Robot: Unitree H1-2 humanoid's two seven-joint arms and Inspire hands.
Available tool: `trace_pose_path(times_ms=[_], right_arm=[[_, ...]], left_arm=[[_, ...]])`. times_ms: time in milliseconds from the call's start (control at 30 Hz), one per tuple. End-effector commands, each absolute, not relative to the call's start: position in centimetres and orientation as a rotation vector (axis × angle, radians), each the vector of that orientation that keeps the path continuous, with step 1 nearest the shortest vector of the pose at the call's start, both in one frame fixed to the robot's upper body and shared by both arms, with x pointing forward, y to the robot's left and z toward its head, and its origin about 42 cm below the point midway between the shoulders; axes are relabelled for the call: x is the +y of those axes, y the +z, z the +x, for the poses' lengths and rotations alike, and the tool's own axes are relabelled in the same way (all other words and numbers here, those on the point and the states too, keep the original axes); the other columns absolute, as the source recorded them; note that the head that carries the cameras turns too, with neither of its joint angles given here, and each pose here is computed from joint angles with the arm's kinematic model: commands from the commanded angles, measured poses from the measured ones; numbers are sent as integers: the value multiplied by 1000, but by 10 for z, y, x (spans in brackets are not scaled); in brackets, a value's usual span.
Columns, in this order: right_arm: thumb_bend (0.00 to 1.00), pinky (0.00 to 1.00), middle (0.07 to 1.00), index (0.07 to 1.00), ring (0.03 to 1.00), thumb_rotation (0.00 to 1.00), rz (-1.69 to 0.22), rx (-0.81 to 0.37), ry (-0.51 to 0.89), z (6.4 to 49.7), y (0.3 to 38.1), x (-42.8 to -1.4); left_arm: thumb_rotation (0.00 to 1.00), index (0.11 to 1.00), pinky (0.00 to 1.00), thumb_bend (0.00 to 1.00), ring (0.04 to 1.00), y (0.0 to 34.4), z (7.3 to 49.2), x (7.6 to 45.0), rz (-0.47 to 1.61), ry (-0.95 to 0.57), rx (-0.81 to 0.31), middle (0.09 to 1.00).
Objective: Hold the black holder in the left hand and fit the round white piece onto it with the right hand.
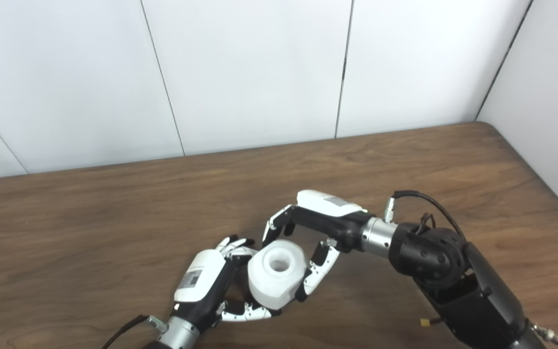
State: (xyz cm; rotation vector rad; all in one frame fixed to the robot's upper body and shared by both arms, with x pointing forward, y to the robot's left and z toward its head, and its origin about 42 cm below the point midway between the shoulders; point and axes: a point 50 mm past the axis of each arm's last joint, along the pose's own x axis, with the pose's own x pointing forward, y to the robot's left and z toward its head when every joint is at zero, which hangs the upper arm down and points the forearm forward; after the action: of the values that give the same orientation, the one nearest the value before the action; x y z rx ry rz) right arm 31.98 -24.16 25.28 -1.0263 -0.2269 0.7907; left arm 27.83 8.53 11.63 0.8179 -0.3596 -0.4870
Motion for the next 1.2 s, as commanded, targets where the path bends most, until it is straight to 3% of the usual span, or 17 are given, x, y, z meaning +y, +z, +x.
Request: trace_pose_path(times_ms=[0,433,933,1000,1167], right_arm=[[523,670,657,474,720,132,-1090,-241,791,321,263,-244],[523,637,667,474,688,132,-1112,-194,808,319,265,-246],[522,638,728,493,724,156,-1148,-123,839,322,267,-252],[770,643,736,628,731,272,-1152,-120,840,322,269,-253],[870,649,747,724,736,290,-1150,-108,843,321,271,-255]], left_arm=[[64,481,972,524,880,127,275,67,776,-502,-418,699],[65,480,970,524,879,129,275,64,777,-502,-422,699],[64,480,973,524,880,128,276,63,772,-494,-420,697],[64,480,971,524,880,128,277,63,773,-492,-422,696],[64,480,974,524,881,129,277,64,771,-488,-423,697]])
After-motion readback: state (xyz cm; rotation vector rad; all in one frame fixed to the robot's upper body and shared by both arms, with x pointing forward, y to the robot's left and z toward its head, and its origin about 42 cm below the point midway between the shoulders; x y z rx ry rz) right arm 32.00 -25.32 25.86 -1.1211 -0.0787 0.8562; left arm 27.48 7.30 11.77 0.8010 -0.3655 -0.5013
